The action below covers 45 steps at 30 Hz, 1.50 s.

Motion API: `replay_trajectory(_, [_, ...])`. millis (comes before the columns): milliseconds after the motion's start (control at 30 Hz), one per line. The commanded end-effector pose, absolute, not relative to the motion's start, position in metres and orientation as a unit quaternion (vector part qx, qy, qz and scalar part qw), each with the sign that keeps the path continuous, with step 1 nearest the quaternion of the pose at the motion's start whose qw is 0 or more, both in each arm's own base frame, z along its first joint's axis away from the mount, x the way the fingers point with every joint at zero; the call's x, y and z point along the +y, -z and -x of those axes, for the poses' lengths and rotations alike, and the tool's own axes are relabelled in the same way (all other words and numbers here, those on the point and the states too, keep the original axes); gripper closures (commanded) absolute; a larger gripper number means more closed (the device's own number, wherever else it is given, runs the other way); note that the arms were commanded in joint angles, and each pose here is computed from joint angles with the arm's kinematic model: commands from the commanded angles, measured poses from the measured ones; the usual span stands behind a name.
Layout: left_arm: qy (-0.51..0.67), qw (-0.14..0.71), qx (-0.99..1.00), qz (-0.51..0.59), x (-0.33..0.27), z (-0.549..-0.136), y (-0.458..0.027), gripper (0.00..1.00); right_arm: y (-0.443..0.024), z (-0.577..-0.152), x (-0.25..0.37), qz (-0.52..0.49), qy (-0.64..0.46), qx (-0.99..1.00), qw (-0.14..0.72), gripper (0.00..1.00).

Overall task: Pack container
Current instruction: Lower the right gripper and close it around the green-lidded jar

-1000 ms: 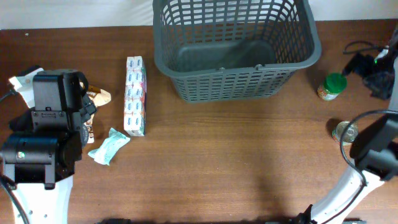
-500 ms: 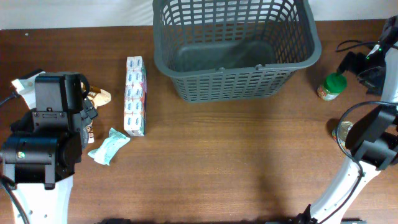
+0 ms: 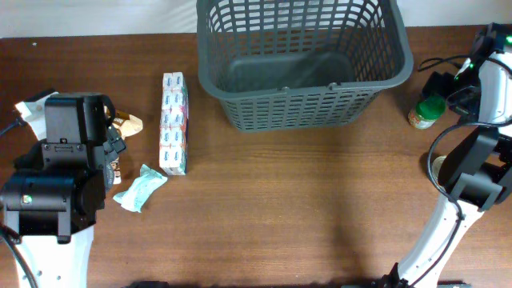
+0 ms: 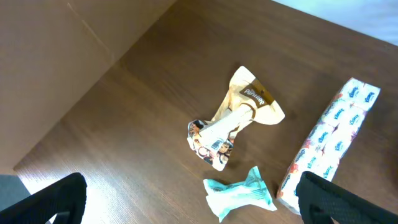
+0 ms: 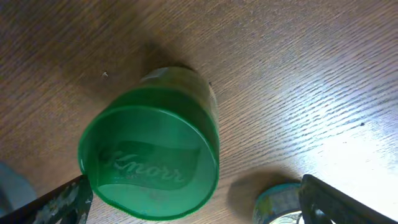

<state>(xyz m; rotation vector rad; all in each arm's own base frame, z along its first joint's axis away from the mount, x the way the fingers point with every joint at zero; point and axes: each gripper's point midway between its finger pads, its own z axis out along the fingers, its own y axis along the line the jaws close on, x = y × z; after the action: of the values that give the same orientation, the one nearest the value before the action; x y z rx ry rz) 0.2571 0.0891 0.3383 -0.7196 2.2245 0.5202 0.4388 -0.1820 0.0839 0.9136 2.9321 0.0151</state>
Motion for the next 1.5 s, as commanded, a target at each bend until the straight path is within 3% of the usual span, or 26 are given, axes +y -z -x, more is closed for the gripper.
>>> replay_trajectory(0, [-0.199, 0.369, 0.862, 0.286, 0.09, -0.257, -0.342, 0.0, -0.064, -0.439, -0.184, -0.289, 0.008, 0.957, 0.015, 0.01])
replay_trajectory(1467, [-0.199, 0.369, 0.862, 0.286, 0.09, -0.257, -0.342, 0.01, -0.033, -0.432, -0.181, -0.276, 0.004, 0.961, -0.02, 0.01])
